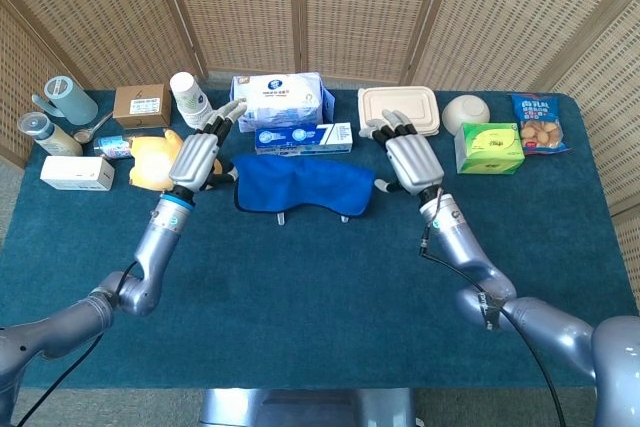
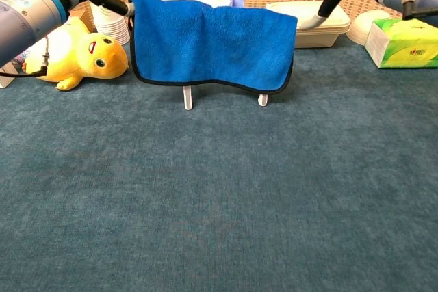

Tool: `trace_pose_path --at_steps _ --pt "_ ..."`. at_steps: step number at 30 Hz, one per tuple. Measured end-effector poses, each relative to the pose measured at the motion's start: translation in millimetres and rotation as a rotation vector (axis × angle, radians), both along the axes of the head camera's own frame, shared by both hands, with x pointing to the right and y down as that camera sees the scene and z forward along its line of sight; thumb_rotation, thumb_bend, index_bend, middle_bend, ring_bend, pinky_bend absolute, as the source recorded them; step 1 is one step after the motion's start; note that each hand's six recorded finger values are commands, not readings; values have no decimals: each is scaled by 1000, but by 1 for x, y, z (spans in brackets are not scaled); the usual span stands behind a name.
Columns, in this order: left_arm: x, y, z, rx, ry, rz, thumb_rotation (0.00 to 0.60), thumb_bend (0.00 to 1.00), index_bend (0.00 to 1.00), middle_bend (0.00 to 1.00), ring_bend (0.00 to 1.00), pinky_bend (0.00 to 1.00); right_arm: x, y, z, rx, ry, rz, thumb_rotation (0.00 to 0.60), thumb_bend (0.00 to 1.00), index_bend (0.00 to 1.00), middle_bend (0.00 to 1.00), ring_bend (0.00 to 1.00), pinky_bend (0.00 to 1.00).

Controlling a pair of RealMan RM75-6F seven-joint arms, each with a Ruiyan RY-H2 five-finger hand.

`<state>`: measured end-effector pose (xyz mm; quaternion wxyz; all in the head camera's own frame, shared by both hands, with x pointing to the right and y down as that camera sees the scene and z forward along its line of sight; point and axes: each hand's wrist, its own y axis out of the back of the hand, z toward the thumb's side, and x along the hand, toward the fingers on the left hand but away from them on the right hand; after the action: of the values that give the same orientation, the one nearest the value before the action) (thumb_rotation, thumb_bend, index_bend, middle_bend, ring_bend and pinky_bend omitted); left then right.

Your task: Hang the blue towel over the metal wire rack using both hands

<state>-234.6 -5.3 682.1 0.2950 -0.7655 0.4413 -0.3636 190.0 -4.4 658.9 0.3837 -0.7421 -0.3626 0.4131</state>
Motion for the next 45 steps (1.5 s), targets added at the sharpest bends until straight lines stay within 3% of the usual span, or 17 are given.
trace_pose_path --at_steps 4,10,19,27,31,37,45 --pt "-6 0 0 30 -104 50 600 454 0 0 0 0 1 2 1 35 87 -58 600 48 65 73 0 0" --pt "-13 -1 -3 74 -244 119 600 390 0 0 0 0 4 4 -1 101 189 -128 600 34 36 53 0 0" --pt "-15 3 -8 108 -385 184 600 206 0 0 0 0 7 1 -9 120 194 -120 600 33 26 48 0 0" --pt "-18 5 -16 120 -495 225 600 161 0 0 0 0 16 1 -18 126 212 -115 600 12 9 48 0 0" --pt "-16 6 -27 123 -450 200 600 160 0 0 0 0 20 2 -22 120 212 -107 600 1 23 49 0 0" --pt "-25 15 -49 114 -294 115 600 159 0 0 0 0 33 6 -35 107 181 -71 600 0 76 60 0 0" --pt "-54 45 -81 68 -143 19 600 161 24 0 0 0 65 18 -62 119 85 30 600 0 155 129 9 4"
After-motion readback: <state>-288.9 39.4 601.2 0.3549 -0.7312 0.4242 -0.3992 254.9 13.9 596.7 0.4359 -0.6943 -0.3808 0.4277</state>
